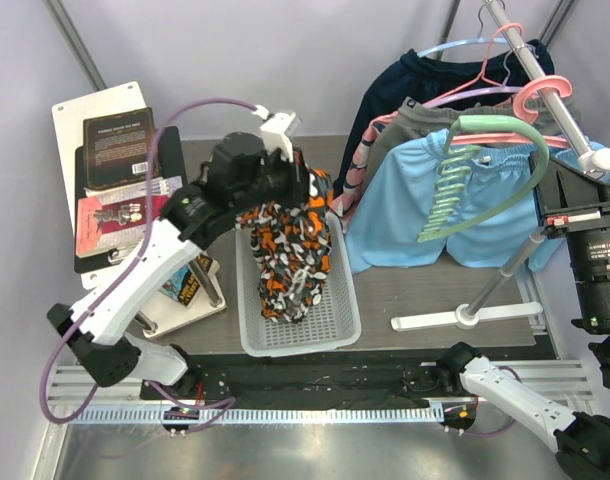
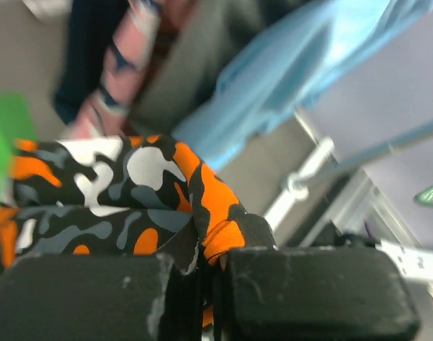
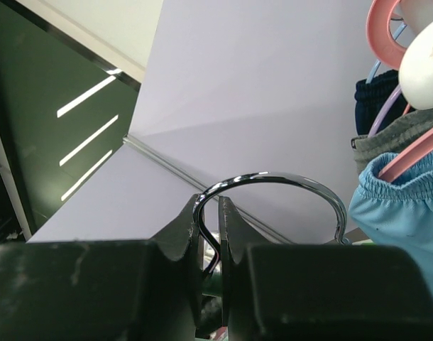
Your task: Remove the shorts from the hanger
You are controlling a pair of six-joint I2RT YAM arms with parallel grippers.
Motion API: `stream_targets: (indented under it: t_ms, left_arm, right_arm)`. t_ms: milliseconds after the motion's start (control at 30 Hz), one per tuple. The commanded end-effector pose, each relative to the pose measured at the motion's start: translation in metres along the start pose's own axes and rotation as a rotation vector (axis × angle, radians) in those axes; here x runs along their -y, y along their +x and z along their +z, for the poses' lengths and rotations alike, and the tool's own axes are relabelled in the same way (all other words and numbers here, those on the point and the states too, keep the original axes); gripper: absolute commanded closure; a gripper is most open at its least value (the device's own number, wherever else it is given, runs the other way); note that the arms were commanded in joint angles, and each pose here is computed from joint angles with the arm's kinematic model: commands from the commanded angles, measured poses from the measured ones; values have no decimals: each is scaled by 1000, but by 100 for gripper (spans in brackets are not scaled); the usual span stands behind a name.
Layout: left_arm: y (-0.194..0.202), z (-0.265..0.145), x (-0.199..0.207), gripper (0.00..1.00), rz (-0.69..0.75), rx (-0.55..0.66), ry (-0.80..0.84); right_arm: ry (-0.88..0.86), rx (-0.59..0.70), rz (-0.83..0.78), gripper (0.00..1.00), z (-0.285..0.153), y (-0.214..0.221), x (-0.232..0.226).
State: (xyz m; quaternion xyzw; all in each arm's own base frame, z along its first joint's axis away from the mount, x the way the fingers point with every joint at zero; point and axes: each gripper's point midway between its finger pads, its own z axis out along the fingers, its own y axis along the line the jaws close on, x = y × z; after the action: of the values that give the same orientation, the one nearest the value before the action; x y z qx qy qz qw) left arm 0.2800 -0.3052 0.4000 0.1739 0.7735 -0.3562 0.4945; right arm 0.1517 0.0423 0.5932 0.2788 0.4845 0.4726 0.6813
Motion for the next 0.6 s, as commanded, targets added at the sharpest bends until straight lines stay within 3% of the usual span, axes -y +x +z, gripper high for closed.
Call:
stream_targets:
  t_ms: [0, 200, 400, 567]
  left_arm:
    - [23, 5, 32, 100, -126, -90, 180]
    - [70, 8, 21, 100, -218, -204, 152]
    - [126, 20, 16, 100, -334, -404, 150]
    - [126, 18, 27, 100, -302, -397, 159]
  right_arm:
    - [-27, 29, 31, 99, 2, -7, -9]
    - [-19, 42, 29, 99, -2, -11, -6]
    - [-17, 33, 18, 99, 1, -7, -5]
    - [-19, 23, 8, 99, 5, -4, -7]
